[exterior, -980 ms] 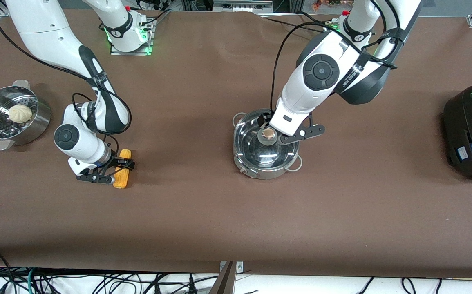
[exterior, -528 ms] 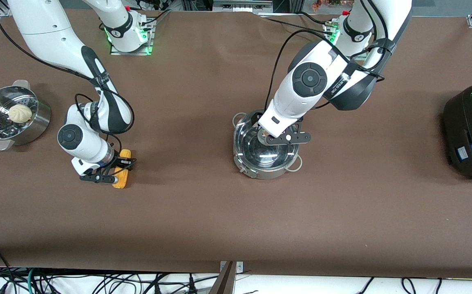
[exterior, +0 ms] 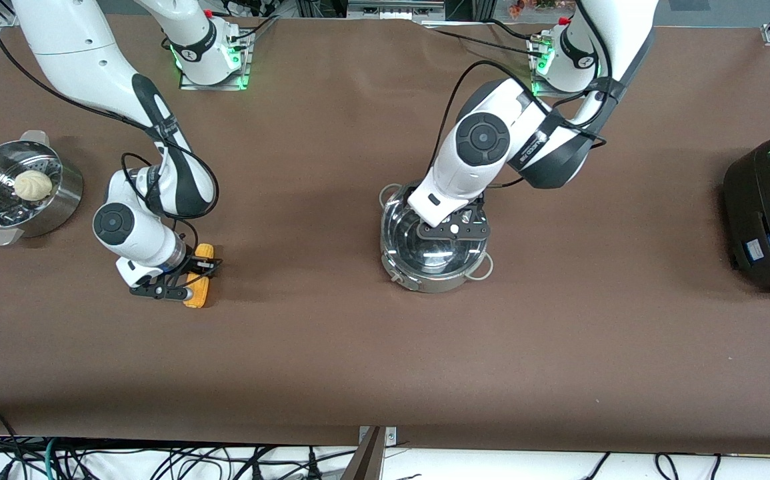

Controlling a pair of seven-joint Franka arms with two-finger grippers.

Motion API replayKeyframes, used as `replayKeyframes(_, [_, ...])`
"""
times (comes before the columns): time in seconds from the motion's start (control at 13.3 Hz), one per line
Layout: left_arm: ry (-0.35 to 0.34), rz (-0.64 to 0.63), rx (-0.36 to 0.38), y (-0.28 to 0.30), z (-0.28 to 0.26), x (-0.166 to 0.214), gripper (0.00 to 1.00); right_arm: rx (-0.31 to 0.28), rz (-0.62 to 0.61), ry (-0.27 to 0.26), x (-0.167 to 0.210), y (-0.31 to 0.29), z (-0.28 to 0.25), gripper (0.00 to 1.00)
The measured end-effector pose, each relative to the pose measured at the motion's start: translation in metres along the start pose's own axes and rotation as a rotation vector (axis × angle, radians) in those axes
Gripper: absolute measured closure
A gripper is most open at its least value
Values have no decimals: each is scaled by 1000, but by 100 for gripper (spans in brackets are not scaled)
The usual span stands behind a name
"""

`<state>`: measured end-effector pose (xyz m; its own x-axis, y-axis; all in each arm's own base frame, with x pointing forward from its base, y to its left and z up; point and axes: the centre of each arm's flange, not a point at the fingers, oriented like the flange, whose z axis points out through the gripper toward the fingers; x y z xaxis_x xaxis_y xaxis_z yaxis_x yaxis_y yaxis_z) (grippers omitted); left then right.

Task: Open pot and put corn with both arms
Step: 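Grasp the corn with the right gripper while the left gripper grasps the lid knob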

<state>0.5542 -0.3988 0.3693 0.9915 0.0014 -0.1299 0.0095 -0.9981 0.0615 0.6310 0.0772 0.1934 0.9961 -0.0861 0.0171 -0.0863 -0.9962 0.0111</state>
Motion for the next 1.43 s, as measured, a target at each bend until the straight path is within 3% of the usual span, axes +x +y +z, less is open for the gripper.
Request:
replayKeyframes(0.23, [2, 10, 5, 2, 15, 0, 0, 3, -2, 2, 5, -2, -28, 68])
replayKeyframes(0.38, [0, 11, 5, 2, 18, 0, 1, 0, -3, -20, 10, -4, -51, 68])
replayKeyframes(0.53, [-1, 12, 6, 1, 19, 0, 12, -2, -5, -43, 17, -7, -76, 68])
replayKeyframes(0.6, [-2, 13, 6, 1, 19, 0, 12, -1, -9, -49, 21, -10, -90, 68])
replayKeyframes(0.75, [-2, 17, 6, 1, 19, 0, 27, 1, -21, -71, 26, -19, -120, 68])
replayKeyframes(1.13, [-1, 29, 10, -1, 20, 1, 44, -5, -32, -122, 34, -26, -200, 68])
replayKeyframes(1.28, [-1, 30, 12, -1, 19, 1, 49, -5, -38, -131, 33, -29, -224, 68])
replayKeyframes(1.43, [0, 31, 11, -1, 20, 1, 44, -4, -43, -135, 32, -31, -236, 68])
